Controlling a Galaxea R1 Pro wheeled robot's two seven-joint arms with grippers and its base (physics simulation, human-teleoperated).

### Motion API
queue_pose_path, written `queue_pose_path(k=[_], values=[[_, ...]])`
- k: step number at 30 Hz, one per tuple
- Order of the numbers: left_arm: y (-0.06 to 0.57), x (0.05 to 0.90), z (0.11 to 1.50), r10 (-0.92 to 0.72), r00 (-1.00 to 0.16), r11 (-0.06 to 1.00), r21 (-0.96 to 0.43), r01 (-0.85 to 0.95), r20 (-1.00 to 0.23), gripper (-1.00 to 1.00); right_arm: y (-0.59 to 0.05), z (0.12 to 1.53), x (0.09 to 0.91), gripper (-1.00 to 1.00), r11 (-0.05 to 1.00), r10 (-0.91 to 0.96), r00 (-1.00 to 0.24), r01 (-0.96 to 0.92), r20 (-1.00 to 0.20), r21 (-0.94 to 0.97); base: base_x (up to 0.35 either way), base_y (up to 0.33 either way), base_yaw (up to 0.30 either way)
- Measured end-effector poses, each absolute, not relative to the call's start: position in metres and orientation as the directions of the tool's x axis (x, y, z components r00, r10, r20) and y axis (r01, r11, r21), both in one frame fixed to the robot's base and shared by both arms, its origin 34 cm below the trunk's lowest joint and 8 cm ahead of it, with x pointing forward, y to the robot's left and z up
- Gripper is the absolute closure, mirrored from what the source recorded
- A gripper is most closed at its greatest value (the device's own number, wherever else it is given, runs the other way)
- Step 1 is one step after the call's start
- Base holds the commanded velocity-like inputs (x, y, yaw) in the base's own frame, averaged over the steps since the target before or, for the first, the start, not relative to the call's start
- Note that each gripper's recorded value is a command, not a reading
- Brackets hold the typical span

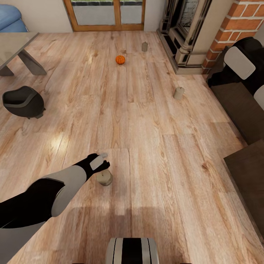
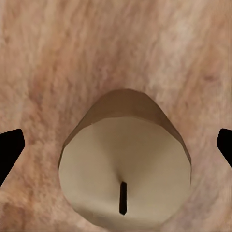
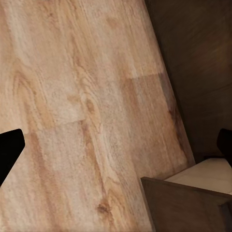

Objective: Place each of the two pumpkins and all three candles from the living room inside a cabinet in the living room (use any cabinet), then make sure every cabinet is closed, and position the cauldron so it is next to a table in the living room.

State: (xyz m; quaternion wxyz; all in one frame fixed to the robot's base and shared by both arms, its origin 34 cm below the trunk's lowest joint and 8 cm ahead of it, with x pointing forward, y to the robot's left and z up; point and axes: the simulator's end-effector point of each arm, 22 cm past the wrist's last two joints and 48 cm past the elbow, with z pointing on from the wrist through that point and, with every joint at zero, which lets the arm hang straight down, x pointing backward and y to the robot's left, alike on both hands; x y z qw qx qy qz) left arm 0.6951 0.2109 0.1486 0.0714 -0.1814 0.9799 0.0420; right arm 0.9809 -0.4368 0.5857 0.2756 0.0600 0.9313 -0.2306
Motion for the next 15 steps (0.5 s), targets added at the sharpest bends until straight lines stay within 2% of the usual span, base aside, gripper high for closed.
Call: queue_pose_path(k=[15], values=[[0.21,0.678,0.139,-0.349,-0.928,0.931,0.066,-0.359,-0.131,-1.0,-0.436,0.586,0.981,-1.0,0.887,-0.016,-0.841,0.237,-0.541,-0.396,0.0,0.0,0.0]])
